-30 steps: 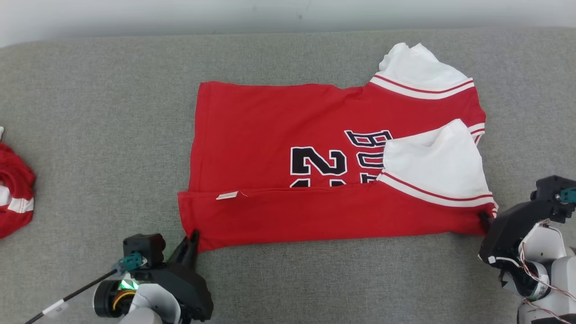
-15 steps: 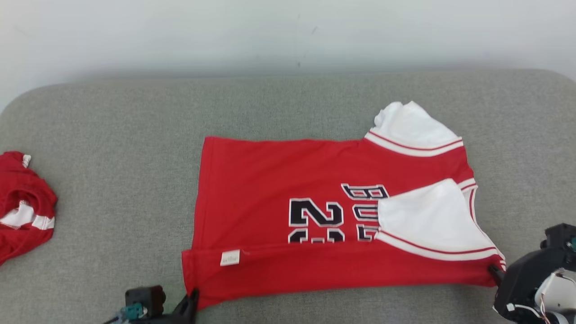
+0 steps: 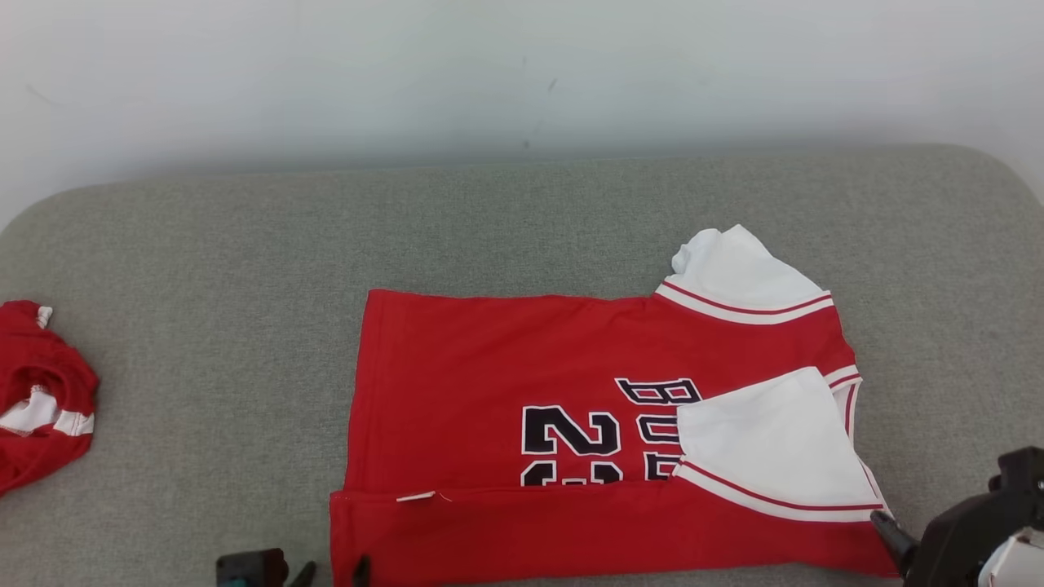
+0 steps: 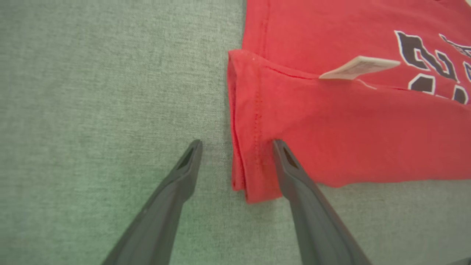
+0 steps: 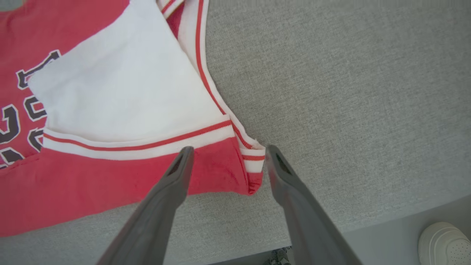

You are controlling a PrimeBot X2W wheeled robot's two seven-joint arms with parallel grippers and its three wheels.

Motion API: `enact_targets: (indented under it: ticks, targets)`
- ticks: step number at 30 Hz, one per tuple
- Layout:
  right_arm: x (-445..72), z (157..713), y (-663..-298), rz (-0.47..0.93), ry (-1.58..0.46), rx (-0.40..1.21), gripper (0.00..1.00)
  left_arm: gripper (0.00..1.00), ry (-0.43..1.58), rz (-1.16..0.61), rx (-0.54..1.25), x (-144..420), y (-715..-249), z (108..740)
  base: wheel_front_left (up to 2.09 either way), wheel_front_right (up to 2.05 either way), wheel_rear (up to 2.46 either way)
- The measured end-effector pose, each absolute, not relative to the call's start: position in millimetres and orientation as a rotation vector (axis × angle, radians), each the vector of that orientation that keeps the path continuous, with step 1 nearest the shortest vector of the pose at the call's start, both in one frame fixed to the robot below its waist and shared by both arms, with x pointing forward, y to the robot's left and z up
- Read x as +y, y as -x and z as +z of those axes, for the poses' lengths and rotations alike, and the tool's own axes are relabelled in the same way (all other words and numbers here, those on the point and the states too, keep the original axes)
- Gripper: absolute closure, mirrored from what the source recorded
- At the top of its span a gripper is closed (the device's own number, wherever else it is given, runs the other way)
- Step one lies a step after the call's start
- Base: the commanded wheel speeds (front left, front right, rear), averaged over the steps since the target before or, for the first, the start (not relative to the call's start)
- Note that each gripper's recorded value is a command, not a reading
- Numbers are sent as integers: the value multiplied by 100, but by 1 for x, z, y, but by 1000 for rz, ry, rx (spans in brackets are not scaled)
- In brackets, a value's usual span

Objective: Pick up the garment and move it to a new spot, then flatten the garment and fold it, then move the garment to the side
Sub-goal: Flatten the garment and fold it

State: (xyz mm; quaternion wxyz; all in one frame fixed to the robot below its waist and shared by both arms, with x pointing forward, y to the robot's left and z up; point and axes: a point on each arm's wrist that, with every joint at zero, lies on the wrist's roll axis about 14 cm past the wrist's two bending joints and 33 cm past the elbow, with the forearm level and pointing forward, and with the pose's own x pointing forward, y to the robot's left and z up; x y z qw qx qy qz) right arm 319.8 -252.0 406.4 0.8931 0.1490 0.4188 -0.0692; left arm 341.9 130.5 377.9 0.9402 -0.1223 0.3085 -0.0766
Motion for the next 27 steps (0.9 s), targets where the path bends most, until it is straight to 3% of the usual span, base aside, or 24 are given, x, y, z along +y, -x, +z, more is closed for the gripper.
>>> enact_targets:
  ticks: [9,16,20,27]
  targets:
    - [-248,456,-373,-99,-241,722,0,0,203,-96,578,159,-380,401,0,0,0]
    - [-249,493,-440,-49,-160,653,0,0,208,-185,517,144,-451,446,0,0,0]
    - [-236,498,-481,-11,-157,644,0,0,203,-224,484,137,-494,466,0,0,0]
    - [-227,483,-527,14,-117,676,0,0,169,-286,574,117,-531,444,0,0,0]
